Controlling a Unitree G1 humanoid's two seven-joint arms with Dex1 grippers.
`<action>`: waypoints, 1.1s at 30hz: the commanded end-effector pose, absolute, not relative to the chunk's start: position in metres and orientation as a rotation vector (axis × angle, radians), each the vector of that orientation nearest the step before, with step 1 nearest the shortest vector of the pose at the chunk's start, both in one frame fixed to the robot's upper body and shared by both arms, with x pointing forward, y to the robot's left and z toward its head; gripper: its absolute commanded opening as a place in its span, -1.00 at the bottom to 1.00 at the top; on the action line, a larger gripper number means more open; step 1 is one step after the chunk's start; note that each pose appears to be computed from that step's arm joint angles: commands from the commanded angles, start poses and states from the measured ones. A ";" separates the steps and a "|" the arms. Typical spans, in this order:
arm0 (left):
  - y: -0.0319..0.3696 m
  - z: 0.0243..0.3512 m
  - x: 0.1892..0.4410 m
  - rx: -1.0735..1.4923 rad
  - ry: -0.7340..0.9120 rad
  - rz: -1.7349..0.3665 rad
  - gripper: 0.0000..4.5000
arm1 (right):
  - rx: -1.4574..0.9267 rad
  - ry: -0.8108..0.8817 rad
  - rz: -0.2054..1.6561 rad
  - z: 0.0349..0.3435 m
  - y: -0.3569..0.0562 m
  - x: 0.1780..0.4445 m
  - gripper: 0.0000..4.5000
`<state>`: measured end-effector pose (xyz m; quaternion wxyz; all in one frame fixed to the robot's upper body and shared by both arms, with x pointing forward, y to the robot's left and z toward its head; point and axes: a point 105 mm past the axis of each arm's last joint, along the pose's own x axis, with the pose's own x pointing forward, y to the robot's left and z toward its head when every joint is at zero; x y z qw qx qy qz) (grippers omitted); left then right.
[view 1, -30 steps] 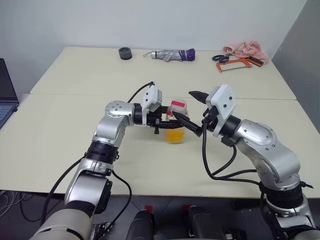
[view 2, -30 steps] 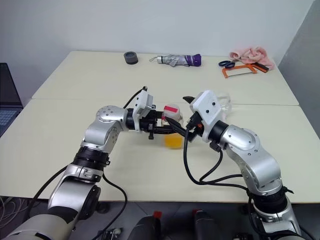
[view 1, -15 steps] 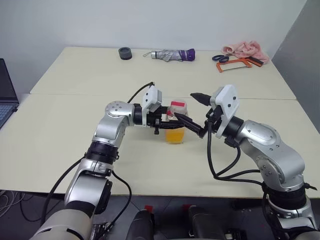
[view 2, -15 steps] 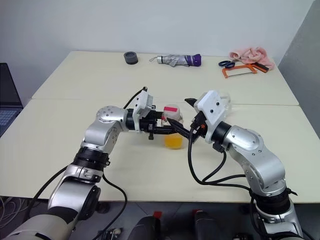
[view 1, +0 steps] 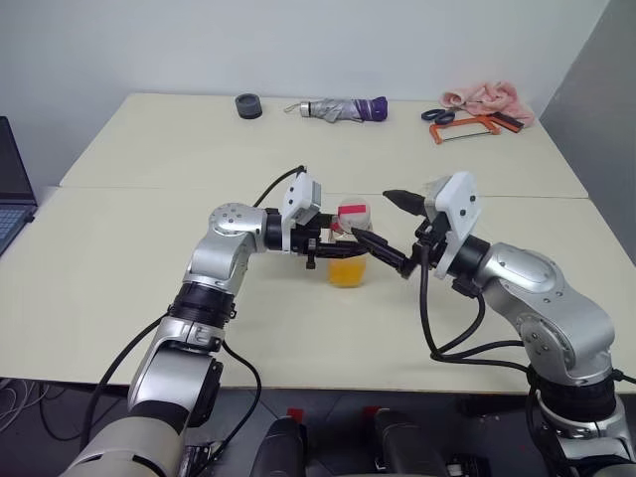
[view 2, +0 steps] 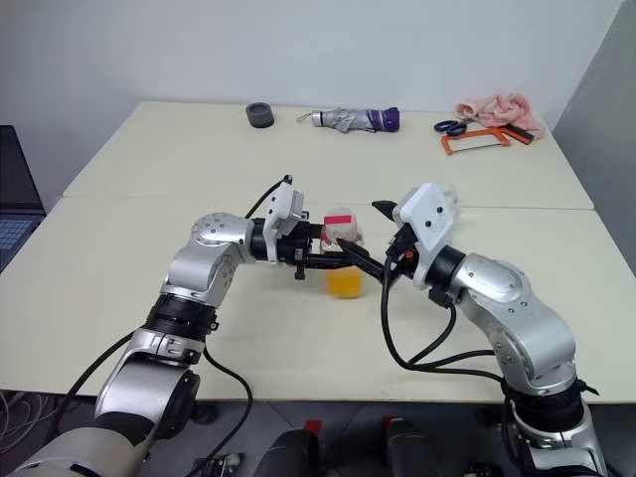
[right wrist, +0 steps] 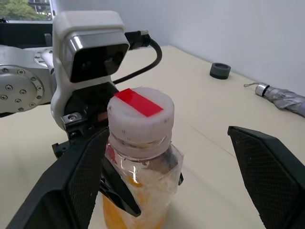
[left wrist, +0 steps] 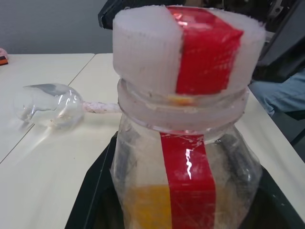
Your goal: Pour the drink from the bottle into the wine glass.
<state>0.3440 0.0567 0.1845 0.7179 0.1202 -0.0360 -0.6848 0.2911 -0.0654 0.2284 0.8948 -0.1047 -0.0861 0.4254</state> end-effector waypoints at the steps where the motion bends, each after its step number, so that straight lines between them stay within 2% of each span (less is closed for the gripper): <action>1: 0.056 0.200 0.342 0.286 -0.157 -1.517 -0.20 | -0.228 -0.265 0.897 0.248 -0.060 0.283 0.88; 33: 0.055 0.204 0.340 0.287 -0.165 -1.519 -0.20 | -0.163 -0.222 0.985 0.246 -0.053 0.283 0.88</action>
